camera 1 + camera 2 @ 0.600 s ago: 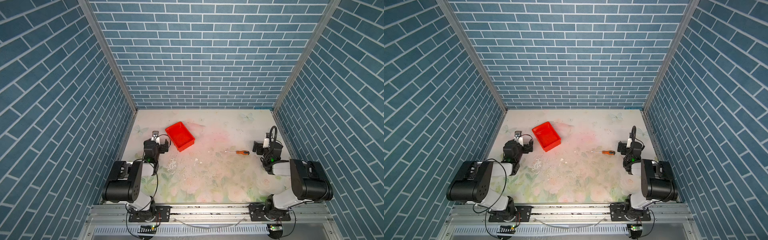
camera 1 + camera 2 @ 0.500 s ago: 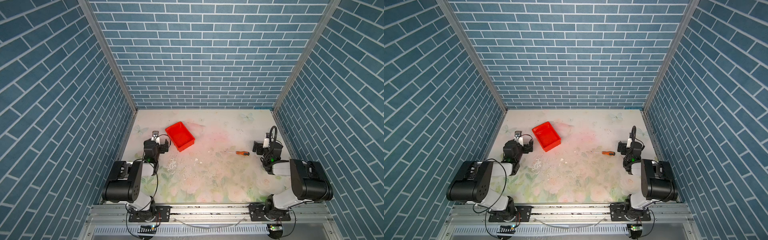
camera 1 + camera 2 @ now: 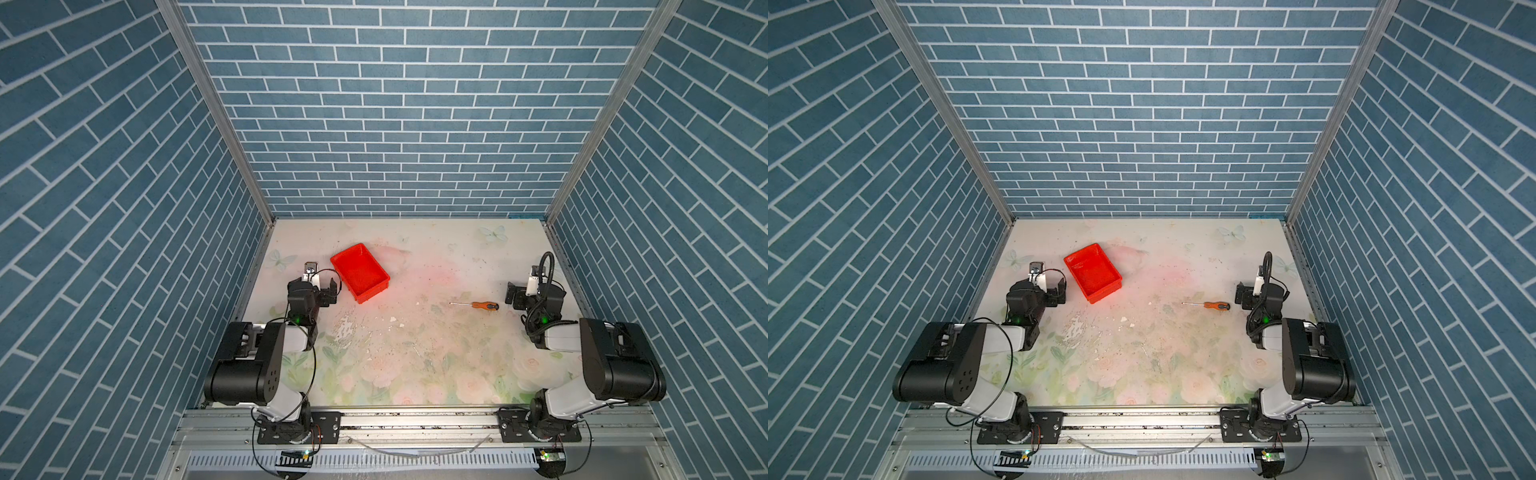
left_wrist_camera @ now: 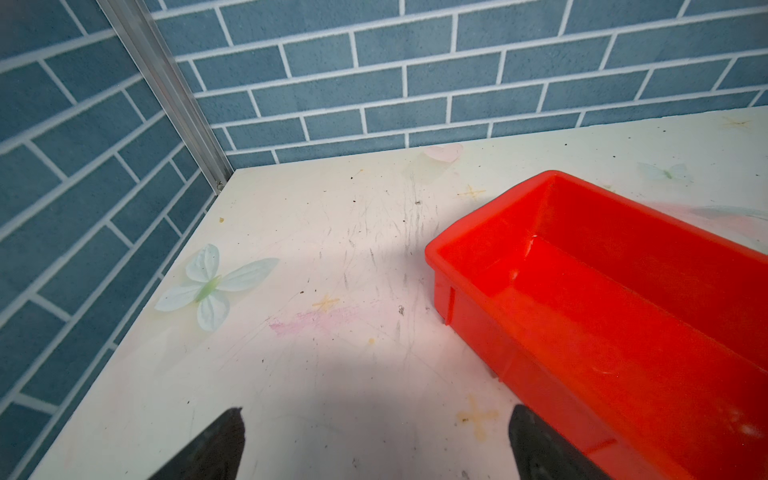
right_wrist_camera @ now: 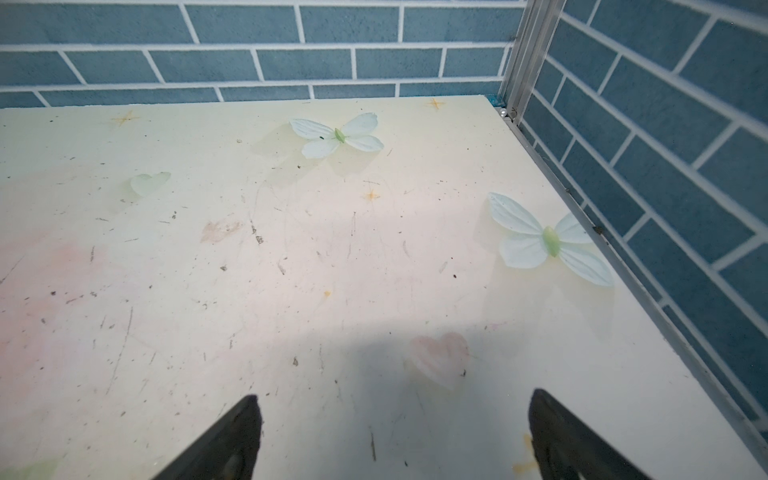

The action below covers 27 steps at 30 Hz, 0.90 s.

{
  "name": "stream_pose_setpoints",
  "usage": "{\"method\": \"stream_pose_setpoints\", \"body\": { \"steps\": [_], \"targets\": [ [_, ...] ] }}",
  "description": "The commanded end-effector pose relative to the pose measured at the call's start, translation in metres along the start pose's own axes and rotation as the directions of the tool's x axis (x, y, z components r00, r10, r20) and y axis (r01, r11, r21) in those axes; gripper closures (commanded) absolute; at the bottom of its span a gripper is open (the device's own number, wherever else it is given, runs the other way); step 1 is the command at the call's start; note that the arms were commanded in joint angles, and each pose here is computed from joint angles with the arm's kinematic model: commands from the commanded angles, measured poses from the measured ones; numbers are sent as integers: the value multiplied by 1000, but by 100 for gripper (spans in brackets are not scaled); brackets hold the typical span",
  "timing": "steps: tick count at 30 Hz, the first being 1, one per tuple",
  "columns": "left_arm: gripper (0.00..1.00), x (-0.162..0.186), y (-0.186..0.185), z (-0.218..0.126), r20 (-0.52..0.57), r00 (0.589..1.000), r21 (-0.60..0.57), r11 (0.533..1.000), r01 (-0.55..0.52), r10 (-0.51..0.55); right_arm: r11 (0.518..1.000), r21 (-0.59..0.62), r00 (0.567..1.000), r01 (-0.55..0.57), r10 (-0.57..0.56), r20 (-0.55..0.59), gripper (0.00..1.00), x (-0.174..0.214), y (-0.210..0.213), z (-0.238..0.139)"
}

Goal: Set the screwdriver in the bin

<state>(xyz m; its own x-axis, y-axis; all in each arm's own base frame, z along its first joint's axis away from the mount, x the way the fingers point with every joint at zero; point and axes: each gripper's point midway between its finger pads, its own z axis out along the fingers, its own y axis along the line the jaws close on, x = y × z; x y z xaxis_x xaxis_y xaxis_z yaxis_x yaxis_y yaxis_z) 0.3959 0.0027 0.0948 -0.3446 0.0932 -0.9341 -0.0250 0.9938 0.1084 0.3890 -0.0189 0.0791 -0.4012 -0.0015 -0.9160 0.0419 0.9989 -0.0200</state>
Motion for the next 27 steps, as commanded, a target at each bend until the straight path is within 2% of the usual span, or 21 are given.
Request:
{"method": "stream_pose_setpoints", "body": {
  "steps": [1,9,19,23,27],
  "targets": [
    [0,1,0,0,-6,1000,3,1000,3,-3,1000,-3,1000,-23,23,21,1,-11,-1,4],
    [0,-2,4,-7,24,1000,-16,1000,6,-6,1000,-2,999,-21,21,26,1,-13,-1,2],
    [0,-56,0,-54,105,994,-7,999,-37,38,999,17,999,-41,41,16,1,-51,-3,-23],
    [0,-83,-32,-74,148,984,72,991,-109,97,999,-37,999,-34,34,1,1,-70,13,-37],
    [0,-99,-92,-94,200,966,234,950,-209,163,970,-177,986,164,-168,-8,1,-78,50,-50]
  ]
}}
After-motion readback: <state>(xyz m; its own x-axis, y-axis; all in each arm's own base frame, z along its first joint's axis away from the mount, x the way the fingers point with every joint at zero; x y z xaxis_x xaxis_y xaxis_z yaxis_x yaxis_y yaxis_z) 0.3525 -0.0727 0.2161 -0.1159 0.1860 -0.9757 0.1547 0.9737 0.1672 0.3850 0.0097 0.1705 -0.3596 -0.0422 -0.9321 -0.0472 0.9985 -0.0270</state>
